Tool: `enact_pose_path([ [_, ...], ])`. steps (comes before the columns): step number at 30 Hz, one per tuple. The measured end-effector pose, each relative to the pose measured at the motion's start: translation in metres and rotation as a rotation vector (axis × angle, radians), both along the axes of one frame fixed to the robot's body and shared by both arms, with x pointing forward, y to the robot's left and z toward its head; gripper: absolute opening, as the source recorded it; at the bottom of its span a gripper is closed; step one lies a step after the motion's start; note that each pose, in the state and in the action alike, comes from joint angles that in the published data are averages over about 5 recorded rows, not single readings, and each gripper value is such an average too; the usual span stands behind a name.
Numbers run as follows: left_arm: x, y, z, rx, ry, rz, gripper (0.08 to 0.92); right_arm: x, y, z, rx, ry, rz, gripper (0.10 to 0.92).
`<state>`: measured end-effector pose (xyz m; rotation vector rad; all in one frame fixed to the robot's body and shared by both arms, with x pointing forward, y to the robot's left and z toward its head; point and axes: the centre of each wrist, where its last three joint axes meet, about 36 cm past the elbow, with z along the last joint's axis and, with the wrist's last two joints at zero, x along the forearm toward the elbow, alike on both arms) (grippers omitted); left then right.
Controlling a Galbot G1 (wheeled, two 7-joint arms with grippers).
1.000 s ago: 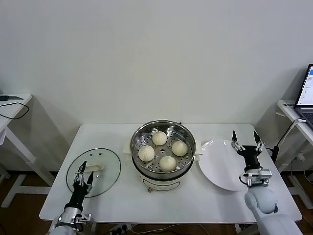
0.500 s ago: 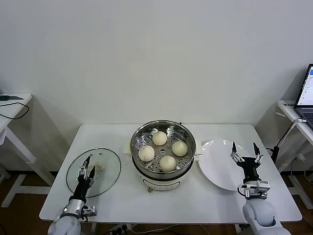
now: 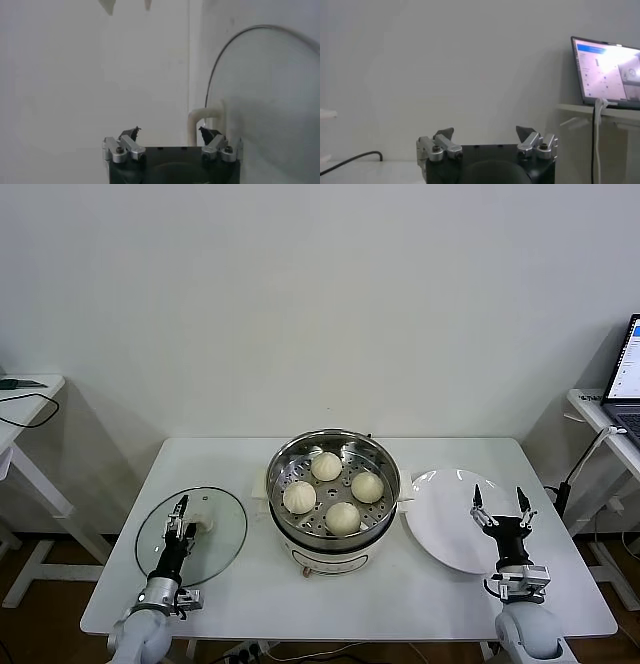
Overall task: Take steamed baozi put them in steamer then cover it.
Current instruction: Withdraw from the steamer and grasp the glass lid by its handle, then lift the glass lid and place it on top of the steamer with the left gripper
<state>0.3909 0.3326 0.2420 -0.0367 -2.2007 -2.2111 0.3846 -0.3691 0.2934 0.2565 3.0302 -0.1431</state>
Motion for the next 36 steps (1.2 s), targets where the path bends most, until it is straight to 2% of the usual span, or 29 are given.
enact_pose_path([
  [14,0.007,0.001,-0.012,-0.004,0.043,0.024,0.367,-0.003,0.005,0.001,-0.004,-0.005,0.010,0.823],
  [20,0.010,0.003,-0.013,-0.009,0.041,0.037,0.213,-0.005,0.008,-0.003,-0.003,-0.002,0.016,0.823],
  [28,0.008,0.012,-0.007,-0.009,0.012,0.044,0.192,-0.010,0.011,-0.008,-0.001,0.001,0.021,0.823],
  [32,0.008,0.022,0.011,0.016,-0.037,0.042,0.192,-0.011,0.011,-0.008,-0.002,-0.001,0.021,0.823],
  [36,0.010,0.032,0.044,0.047,-0.110,0.046,0.192,-0.011,0.011,-0.007,-0.001,-0.008,0.021,0.823],
])
